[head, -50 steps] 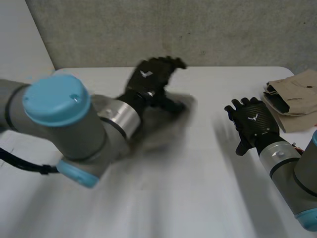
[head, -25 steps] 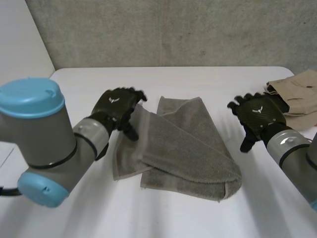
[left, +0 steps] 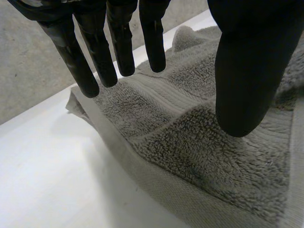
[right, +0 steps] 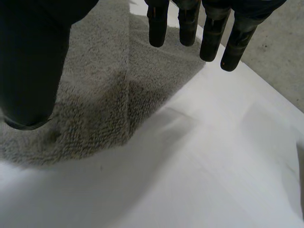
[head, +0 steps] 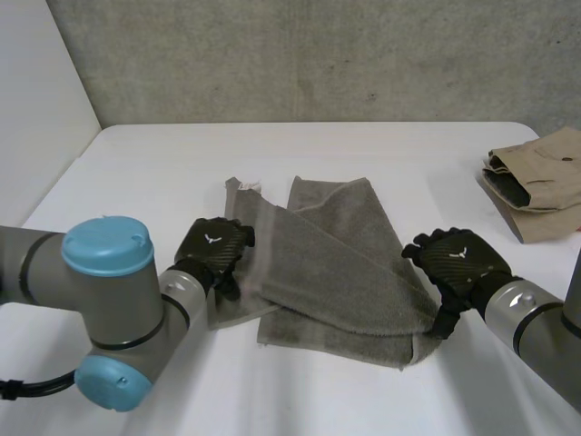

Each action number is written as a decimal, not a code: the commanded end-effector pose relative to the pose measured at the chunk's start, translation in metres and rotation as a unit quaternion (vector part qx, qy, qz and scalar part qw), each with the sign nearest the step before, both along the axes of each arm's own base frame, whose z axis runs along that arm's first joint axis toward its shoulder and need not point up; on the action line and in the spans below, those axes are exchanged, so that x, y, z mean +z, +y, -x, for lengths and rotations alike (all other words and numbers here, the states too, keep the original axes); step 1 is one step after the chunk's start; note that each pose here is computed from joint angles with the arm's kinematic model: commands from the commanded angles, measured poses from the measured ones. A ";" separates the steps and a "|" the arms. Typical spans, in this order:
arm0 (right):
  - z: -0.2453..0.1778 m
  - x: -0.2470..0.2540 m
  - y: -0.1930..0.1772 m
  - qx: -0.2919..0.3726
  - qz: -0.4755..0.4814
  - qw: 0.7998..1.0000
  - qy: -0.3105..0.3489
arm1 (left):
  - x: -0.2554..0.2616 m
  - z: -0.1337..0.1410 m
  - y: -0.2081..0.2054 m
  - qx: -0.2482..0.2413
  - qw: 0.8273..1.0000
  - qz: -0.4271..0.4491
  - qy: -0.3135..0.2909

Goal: Fold the laundry.

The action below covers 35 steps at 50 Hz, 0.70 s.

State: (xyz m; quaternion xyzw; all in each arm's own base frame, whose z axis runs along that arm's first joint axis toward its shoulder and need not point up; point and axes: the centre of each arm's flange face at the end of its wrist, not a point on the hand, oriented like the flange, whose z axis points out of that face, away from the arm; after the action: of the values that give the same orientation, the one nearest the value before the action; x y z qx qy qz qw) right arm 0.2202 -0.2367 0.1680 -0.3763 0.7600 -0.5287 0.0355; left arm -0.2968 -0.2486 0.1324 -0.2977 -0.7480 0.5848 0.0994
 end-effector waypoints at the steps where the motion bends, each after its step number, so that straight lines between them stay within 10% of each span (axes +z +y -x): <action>1: 0.004 -0.007 0.007 -0.005 0.007 1.000 -0.001 | -0.017 0.009 -0.009 -0.011 1.000 -0.013 -0.004; 35: 0.017 -0.006 0.004 -0.124 -0.134 0.971 -0.155 | 0.204 -0.005 0.013 -0.006 0.957 0.247 0.150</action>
State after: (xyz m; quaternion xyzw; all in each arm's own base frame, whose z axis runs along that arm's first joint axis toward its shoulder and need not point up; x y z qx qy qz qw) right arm 0.2000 -0.2452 0.1673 -0.1964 0.8283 -0.5119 0.1158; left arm -0.2931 -0.2385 0.3223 -0.2312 -0.5708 0.7761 0.1357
